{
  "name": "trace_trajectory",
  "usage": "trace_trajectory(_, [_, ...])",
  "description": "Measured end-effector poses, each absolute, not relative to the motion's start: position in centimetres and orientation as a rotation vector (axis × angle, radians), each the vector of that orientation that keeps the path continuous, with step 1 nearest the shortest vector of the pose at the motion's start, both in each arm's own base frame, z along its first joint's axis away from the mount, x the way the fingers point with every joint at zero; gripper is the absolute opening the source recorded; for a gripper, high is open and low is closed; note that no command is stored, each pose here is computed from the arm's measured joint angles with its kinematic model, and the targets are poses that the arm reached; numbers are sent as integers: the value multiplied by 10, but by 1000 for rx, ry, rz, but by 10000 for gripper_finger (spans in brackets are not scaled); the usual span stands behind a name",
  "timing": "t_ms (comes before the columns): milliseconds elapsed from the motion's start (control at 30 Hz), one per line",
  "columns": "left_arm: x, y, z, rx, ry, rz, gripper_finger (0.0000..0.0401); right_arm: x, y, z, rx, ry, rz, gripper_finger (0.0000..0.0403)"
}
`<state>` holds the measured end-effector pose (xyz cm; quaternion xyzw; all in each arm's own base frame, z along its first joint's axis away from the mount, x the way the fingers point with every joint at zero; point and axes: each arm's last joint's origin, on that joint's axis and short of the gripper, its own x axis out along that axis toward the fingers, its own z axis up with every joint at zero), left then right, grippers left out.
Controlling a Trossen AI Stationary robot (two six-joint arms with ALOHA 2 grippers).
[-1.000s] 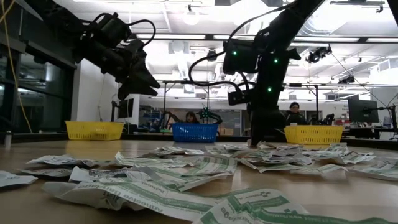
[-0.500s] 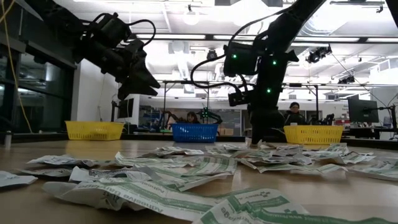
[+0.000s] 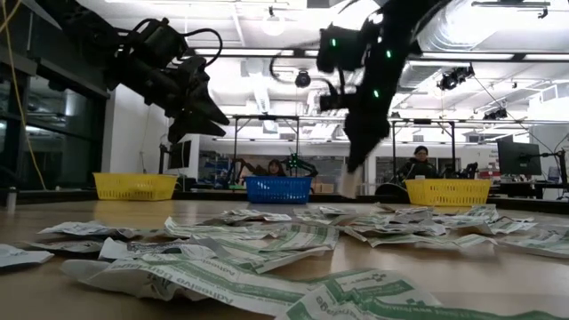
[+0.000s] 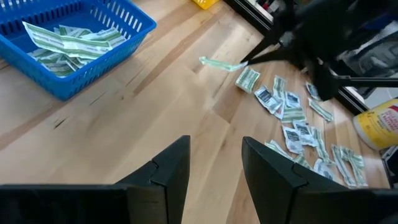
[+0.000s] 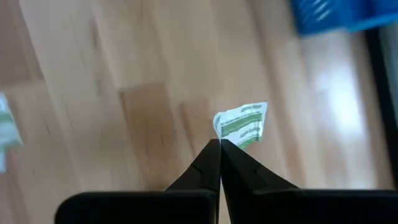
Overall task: Pick & Place First Aid Supplies
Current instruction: Put the green bandage pack into the top blue bin
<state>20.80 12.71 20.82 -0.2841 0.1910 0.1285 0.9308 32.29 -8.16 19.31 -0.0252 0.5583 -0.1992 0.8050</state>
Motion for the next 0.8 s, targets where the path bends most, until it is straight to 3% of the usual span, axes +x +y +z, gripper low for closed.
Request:
trace_trajectory(433, [208, 127, 208, -599, 387, 260, 145, 351, -107, 285, -287, 897, -326, 0])
trace_trajectory(800, [208, 127, 209, -602, 385, 257, 145, 343, -168, 262, -578, 907, -101, 0])
